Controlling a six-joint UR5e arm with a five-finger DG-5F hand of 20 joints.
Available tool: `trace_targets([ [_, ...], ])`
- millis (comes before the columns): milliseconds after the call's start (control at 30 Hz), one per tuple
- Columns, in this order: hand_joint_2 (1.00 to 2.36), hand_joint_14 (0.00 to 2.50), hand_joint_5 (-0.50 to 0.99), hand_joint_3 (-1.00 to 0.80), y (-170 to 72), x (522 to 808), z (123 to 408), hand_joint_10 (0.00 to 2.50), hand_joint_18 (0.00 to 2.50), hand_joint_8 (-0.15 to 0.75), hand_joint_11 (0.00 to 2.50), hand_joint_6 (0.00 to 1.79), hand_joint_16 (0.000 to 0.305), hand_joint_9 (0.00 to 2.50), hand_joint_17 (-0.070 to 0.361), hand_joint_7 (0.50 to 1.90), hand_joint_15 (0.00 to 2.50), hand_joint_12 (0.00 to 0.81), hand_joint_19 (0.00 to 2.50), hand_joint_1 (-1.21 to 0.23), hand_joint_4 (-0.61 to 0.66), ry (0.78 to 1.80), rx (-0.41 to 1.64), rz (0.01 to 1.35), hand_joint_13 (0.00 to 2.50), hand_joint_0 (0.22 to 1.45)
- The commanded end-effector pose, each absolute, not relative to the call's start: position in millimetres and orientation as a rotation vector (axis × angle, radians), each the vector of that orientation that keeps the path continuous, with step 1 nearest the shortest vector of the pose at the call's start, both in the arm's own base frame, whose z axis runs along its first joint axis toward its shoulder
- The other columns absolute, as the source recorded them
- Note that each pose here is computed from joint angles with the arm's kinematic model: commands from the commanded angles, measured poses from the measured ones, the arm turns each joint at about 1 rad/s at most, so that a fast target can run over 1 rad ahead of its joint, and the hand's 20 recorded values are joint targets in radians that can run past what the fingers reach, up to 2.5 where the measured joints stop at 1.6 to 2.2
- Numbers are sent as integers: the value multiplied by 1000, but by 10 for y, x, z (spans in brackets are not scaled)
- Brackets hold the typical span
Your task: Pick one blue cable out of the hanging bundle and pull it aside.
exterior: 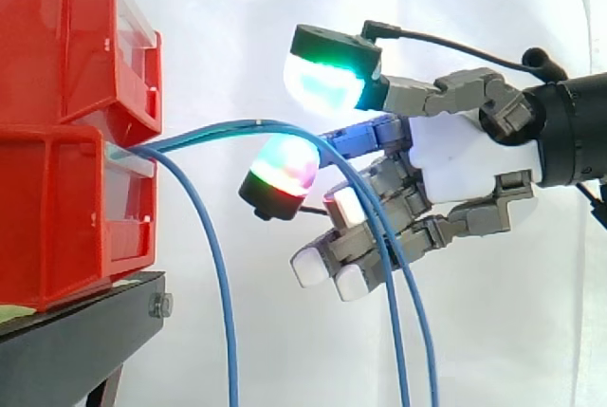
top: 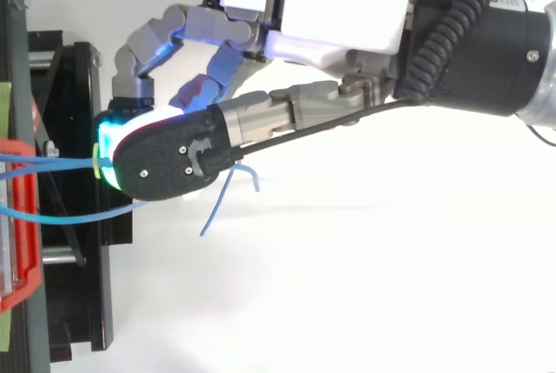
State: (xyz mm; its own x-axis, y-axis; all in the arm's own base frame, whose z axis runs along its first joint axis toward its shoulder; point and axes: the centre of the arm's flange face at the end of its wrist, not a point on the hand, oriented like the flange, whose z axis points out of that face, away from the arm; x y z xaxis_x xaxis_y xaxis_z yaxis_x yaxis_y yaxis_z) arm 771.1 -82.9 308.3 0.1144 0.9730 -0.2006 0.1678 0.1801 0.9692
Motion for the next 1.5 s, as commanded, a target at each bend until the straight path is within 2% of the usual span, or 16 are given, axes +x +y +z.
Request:
trace_targets([
  [0, 1012, 18, -102, -362, -830, 7711, 3084, 21, 649, 247, 577, 835, 44, 1121, 99, 996, 451, 265, 544, -548, 22, 1308, 1235, 893, 814, 577],
  [100, 1018, 19, -115, -232, -842, 7714, 3093, 23, 662, 246, 604, 878, 45, 1101, 101, 978, 462, 267, 545, -622, 15, 1305, 1234, 894, 817, 572],
  [167, 1018, 19, -124, -182, -841, 7718, 3101, 19, 681, 256, 606, 913, 47, 1085, 105, 854, 466, 271, 533, -677, 6, 1303, 1232, 894, 824, 576],
  [333, 1017, 19, -139, -115, -841, 7721, 3108, 21, 695, 252, 615, 938, 49, 1035, 111, 817, 455, 282, 521, -744, -14, 1302, 1231, 895, 815, 597],
  [433, 1021, 20, -155, -148, -841, 7721, 3108, 22, 662, 225, 625, 954, 44, 983, 100, 852, 463, 256, 524, -797, -103, 1302, 1231, 895, 782, 647],
  [500, 1022, 20, -160, -184, -841, 7721, 3108, 20, 662, 219, 637, 959, 44, 974, 99, 824, 460, 255, 507, -812, -119, 1302, 1231, 895, 777, 666],
  [600, 1021, 19, -162, -196, -841, 7721, 3108, 22, 662, 213, 633, 959, 43, 965, 98, 861, 452, 254, 504, -835, -158, 1302, 1231, 895, 768, 686],
  [667, 1021, 19, -163, -214, -841, 7721, 3108, 22, 662, 212, 639, 955, 43, 963, 97, 971, 450, 250, 492, -855, -185, 1301, 1232, 896, 764, 714],
  [700, 1021, 18, -163, -216, -841, 7719, 3107, 22, 661, 211, 643, 957, 43, 962, 96, 980, 443, 249, 488, -862, -201, 1302, 1233, 895, 764, 725],
  [833, 1020, 18, -165, -243, -841, 7719, 3107, 22, 671, 201, 666, 969, 41, 995, 92, 938, 442, 243, 480, -893, -241, 1302, 1233, 895, 771, 754],
  [1100, 1005, 20, -156, -439, -840, 7717, 3106, 22, 706, 188, 687, 981, 38, 1007, 86, 877, 458, 234, 485, -929, -212, 1304, 1233, 896, 802, 791],
  [1267, 1001, 19, -152, -500, -838, 7718, 3106, 22, 719, 186, 691, 977, 38, 1008, 86, 882, 460, 234, 469, -941, -192, 1304, 1235, 899, 812, 774],
  [1467, 1001, 21, -146, -487, -831, 7719, 3106, 23, 724, 181, 696, 973, 38, 1023, 85, 885, 463, 231, 473, -964, -167, 1308, 1233, 906, 818, 751],
])
